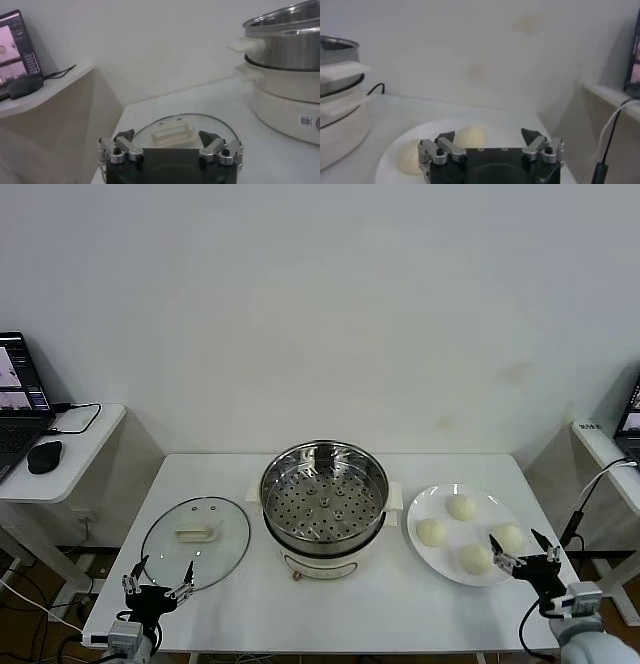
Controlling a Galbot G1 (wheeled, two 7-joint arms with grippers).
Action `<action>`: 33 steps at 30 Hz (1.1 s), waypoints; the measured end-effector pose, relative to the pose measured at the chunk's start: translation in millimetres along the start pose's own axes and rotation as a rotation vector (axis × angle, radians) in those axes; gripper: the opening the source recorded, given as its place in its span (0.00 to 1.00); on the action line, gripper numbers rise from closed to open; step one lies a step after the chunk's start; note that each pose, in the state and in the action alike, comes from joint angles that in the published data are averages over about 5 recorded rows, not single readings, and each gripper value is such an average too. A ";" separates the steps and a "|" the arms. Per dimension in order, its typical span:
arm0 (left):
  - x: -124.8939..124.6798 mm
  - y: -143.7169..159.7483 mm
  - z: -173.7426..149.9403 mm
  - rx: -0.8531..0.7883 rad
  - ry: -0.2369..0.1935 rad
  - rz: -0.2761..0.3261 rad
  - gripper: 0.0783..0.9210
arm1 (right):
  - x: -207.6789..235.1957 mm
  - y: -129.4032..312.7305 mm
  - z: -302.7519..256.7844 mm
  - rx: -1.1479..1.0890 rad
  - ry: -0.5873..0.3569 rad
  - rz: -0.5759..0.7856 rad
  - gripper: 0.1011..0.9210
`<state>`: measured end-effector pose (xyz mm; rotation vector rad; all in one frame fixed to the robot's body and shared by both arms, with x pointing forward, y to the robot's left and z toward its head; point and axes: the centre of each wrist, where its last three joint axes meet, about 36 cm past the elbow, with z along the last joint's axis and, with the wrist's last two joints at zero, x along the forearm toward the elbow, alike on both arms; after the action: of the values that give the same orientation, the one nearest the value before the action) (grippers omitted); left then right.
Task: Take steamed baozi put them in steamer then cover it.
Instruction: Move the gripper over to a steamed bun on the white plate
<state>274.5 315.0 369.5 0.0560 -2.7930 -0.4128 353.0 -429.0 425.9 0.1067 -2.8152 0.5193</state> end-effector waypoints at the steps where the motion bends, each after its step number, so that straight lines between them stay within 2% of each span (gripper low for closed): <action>1: 0.3 -0.3 -0.3 0.000 -0.001 0.000 0.88 | -2.5 -3.2 -2.7 0.023 0.000 -0.007 0.88; 9: 3.8 -3.2 -5.1 0.005 -0.013 -0.007 0.88 | -41.3 -57.5 -53.5 0.394 0.026 -0.164 0.88; 18: 8.4 -4.6 -6.7 0.013 -0.017 -0.015 0.88 | -89.9 -107.4 -125.8 0.759 0.161 -0.414 0.88; 26: 11.5 -4.0 -9.1 0.018 -0.022 -0.024 0.88 | -149.8 -106.8 -171.0 0.965 0.294 -0.604 0.88; 33: 14.2 -3.5 -7.8 0.021 -0.015 -0.029 0.88 | -199.2 -86.6 -177.0 1.060 0.410 -0.735 0.88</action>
<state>263.5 308.4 379.8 0.0988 -2.8144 -0.3928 599.8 -441.7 558.0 1.0261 -1.6488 1.5061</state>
